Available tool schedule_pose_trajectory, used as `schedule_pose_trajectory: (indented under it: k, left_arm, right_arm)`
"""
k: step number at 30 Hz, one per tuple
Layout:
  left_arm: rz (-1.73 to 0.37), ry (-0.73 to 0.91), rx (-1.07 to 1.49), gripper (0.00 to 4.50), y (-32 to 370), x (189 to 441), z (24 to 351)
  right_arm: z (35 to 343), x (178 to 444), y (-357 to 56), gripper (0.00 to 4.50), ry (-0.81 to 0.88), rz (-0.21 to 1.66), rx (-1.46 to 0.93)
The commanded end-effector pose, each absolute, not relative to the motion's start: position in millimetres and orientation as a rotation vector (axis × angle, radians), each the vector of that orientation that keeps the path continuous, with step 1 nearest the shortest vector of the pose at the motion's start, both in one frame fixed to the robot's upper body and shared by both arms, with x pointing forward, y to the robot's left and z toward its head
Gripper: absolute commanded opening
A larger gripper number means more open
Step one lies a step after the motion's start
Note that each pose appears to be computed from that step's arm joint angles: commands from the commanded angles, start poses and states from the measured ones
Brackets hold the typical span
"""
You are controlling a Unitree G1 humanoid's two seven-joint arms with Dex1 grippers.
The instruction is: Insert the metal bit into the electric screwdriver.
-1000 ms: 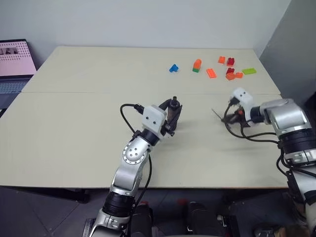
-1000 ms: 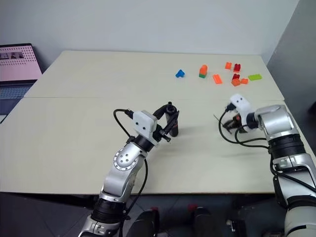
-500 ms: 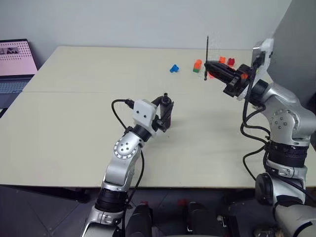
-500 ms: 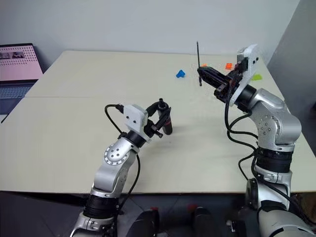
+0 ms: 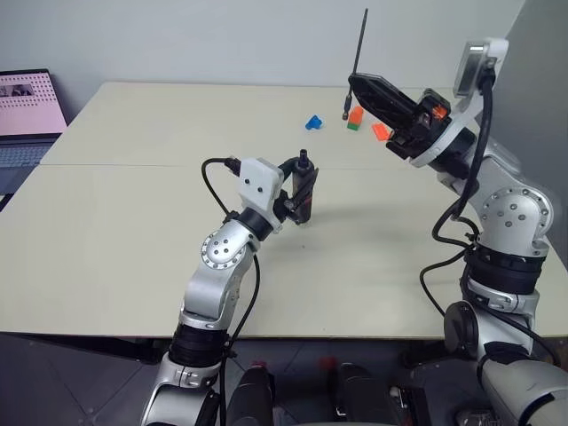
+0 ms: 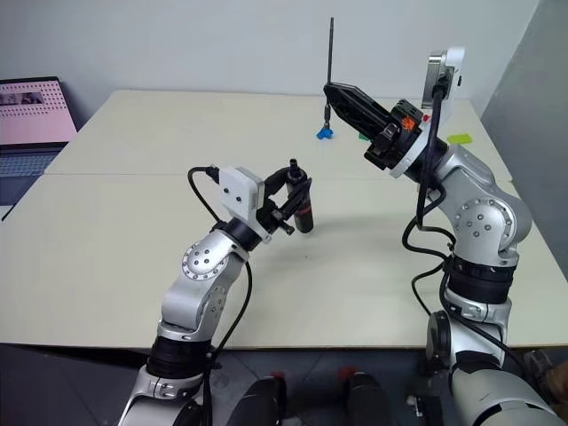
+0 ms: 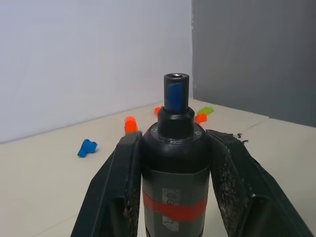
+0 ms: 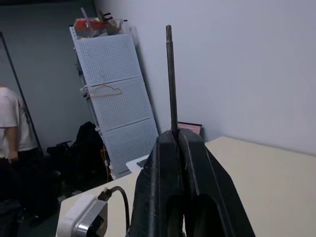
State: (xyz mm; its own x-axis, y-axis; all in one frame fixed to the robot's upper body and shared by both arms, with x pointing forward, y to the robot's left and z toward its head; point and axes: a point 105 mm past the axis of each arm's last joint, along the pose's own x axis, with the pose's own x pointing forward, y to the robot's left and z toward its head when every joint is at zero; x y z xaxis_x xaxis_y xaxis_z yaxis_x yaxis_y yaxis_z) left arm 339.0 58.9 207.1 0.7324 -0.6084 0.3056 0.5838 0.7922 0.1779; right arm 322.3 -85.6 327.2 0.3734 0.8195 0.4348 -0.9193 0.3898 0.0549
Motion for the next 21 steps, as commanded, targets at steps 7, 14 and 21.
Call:
schedule_pose_trajectory:
  k: [7,14,21]
  left_arm:
    - [-0.799,-0.446,0.058,1.63,52.5,323.0,232.5]
    - [-0.786,-0.38,-0.001,1.63,65.4,333.2,214.0]
    - [-0.791,-0.35,0.094,1.63,66.7,332.0,195.5]
  right_arm:
    - [331.4,313.3,-77.6,0.0,-0.454,1.131,0.154]
    - [312.6,310.5,-66.9,0.0,-0.431,1.16,0.147]
    - [304.7,311.3,-58.8,0.0,-0.424,1.186,0.158]
